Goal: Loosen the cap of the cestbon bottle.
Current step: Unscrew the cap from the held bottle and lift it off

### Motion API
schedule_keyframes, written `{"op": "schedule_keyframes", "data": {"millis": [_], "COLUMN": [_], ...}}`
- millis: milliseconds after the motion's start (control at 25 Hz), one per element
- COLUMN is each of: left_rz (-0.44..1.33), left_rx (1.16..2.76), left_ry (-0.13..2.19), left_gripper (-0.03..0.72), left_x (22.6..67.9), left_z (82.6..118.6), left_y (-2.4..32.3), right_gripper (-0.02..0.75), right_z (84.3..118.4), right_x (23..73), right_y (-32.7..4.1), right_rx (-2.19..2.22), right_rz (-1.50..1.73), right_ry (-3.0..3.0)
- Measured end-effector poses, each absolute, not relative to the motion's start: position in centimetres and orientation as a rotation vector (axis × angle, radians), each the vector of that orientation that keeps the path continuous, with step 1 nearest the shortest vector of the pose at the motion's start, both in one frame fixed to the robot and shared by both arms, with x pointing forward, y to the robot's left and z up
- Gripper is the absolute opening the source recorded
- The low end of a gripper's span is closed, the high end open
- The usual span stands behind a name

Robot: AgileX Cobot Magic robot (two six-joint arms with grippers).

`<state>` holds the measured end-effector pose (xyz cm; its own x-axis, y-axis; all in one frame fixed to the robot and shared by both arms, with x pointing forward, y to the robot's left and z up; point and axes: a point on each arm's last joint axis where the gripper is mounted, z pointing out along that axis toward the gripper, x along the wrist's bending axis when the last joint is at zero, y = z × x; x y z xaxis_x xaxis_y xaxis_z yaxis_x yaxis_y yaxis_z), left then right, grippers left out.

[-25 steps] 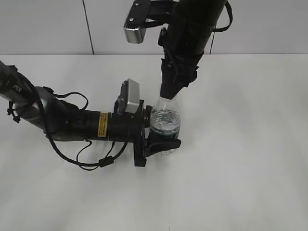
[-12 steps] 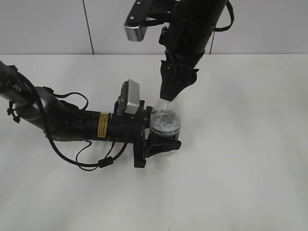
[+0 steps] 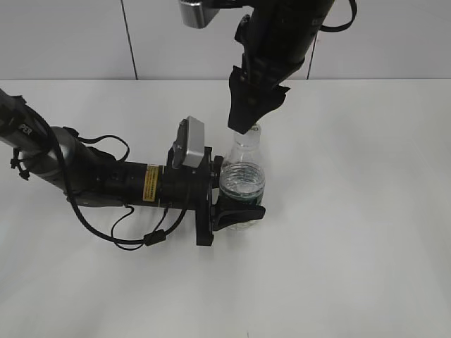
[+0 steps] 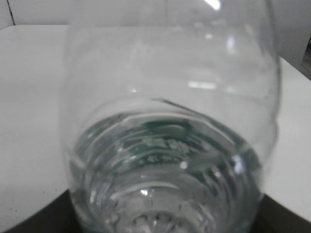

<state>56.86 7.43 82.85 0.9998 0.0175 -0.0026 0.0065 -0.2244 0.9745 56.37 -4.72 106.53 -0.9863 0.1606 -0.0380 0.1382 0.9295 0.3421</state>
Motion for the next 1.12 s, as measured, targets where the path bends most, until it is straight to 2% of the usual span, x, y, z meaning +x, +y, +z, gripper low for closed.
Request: {"op": "schedule_keyframes", "data": {"millis": [240, 760, 1120], "left_rz": [0.011, 0.028, 0.033], "left_rx": [1.797, 1.793, 1.795], "left_ry": [0.019, 0.048, 0.055], "left_gripper": [0.410, 0.410, 0.410], "left_x": [56.87, 57.12, 57.18], "left_z": [82.85, 82.88, 82.86], "left_y": [7.43, 7.43, 7.44], "right_gripper": [0.491, 0.491, 0.491], "right_z": [107.21, 107.19, 107.18], "right_x": [56.12, 56.22, 56.25], "right_y": [-4.85, -5.02, -5.05], "right_rx": [0.528, 1.668, 1.864], "right_rz": [0.563, 0.552, 0.543], "right_ry": [3.004, 2.696, 2.590]}}
